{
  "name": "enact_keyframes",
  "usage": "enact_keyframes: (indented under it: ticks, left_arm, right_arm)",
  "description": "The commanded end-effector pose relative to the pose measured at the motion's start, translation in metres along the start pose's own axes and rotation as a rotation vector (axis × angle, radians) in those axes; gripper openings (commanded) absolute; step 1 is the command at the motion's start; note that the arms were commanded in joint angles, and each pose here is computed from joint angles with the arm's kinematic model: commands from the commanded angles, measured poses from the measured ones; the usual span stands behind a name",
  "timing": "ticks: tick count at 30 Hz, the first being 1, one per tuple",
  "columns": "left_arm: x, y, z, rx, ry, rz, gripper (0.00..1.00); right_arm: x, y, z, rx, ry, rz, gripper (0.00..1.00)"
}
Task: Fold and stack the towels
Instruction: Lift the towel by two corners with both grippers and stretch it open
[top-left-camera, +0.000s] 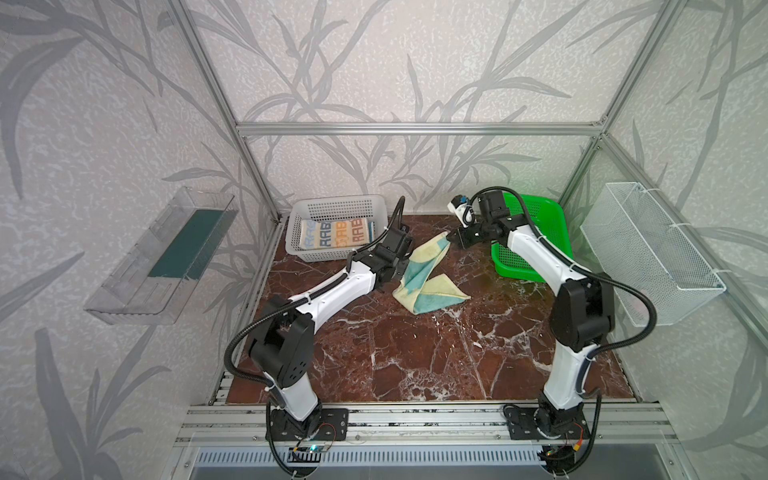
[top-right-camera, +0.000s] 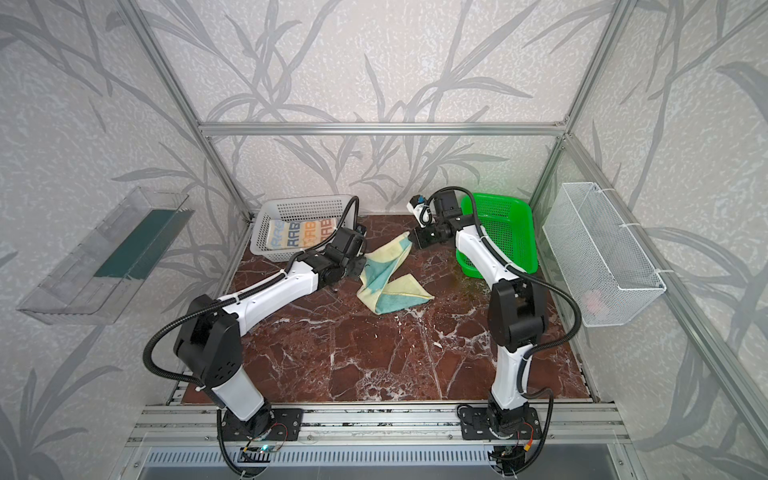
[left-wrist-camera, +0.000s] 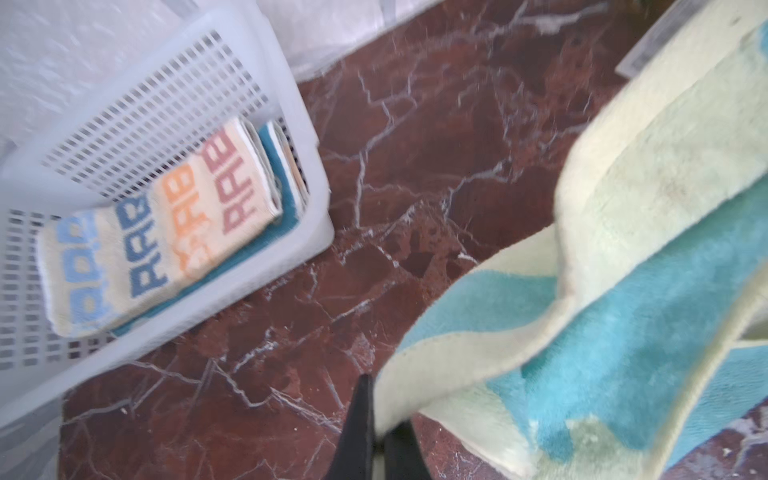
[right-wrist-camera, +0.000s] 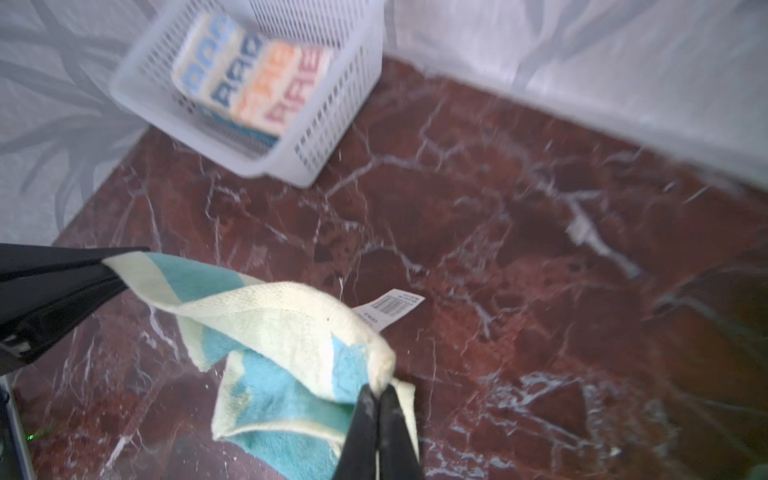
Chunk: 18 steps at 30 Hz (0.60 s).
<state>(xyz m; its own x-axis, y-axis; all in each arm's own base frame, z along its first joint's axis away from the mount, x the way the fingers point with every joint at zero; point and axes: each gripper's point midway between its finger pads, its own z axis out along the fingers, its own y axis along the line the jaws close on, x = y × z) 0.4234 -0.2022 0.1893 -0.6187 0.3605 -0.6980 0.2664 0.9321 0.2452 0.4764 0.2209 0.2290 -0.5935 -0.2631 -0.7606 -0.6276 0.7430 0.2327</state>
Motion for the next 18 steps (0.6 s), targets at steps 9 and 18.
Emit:
enact_keyframes:
  ticks: [9, 18]
  left_arm:
    - [-0.087, 0.064, -0.109, -0.119, -0.188, -0.018, 0.0]
    - [-0.118, 0.085, -0.198, -0.045, -0.36, -0.047, 0.0]
  right_arm:
    - [-0.098, 0.032, -0.137, 0.04, -0.389, -0.091, 0.0]
    - [-0.102, 0.078, -0.219, 0.017, -0.506, -0.177, 0.0]
